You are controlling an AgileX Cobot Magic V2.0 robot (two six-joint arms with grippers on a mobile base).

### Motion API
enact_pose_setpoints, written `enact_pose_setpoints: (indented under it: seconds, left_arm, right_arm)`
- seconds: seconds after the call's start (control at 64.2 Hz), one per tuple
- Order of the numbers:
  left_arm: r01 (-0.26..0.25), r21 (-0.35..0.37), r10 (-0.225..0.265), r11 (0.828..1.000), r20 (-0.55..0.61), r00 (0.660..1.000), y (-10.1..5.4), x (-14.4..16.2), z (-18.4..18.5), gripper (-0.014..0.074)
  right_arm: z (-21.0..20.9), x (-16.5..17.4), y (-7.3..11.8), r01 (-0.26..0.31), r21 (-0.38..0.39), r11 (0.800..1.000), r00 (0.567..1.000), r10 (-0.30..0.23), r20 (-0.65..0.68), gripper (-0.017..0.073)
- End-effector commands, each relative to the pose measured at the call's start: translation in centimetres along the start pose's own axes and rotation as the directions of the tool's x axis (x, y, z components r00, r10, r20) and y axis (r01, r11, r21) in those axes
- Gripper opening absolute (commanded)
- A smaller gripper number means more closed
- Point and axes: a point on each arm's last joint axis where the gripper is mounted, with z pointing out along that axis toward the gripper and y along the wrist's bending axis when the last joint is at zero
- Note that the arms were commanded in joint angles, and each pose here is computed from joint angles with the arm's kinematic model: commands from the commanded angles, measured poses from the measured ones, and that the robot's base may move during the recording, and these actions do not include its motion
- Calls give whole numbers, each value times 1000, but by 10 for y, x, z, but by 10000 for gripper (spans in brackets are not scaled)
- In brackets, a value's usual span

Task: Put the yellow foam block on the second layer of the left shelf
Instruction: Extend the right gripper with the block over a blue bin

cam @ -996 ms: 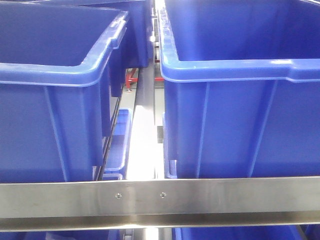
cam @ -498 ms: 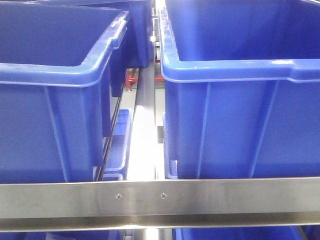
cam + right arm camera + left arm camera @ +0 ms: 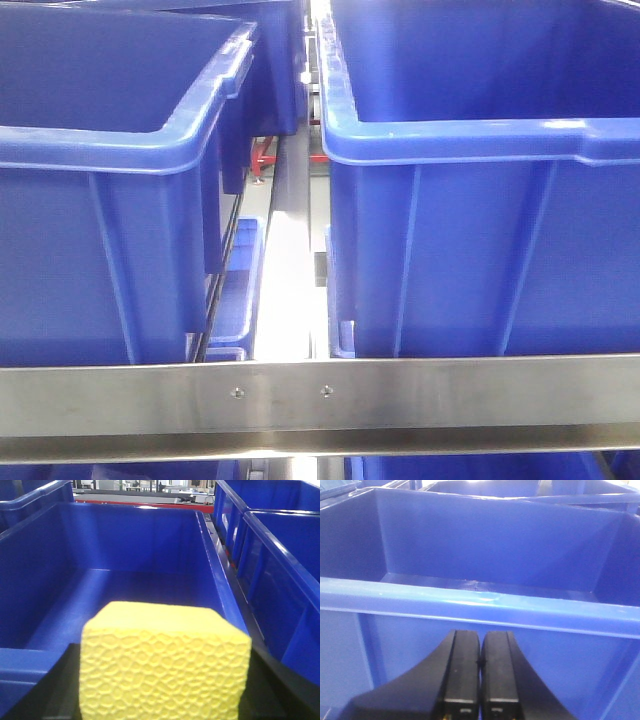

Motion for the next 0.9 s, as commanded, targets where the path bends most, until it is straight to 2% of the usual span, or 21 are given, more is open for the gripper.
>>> enact_pose_setpoints:
  seconds: [0.0,0.171,0.28,0.405,0.545,0.623,0.763,0.887]
  left_arm:
    - [6,15,-6,1000,52,999,-1,1,1,136]
    - [6,15,-6,1000,52,999,-1,1,1,136]
    - [6,15,-6,1000,52,999,-1,1,1,136]
    - [6,15,-6,1000,52,999,-1,1,1,136]
    - [6,15,-6,1000,52,999,-1,1,1,136]
    - [6,15,-6,1000,52,999,-1,1,1,136]
    - [6,15,-6,1000,52,999,-1,1,1,136]
    - [6,15,-6,1000,52,999,-1,1,1,136]
  right_arm:
    - [-1,-18,1,23,-9,1000,994,-22,110,277]
    - [-3,-24,1,22,-7,1000,993,-21,118,277]
    - [-10,-50,-1,17,7,1000,993,-18,118,277]
    - [-5,-91,-3,13,27,1000,999,-14,37,277]
    - [32,-129,-3,-2,33,999,990,6,-139,277]
    - [57,-142,1,28,-2,1000,976,-27,-214,277]
    - [109,-150,19,90,-123,988,940,-125,-317,277]
    - [155,-146,36,93,-182,979,896,-162,-413,277]
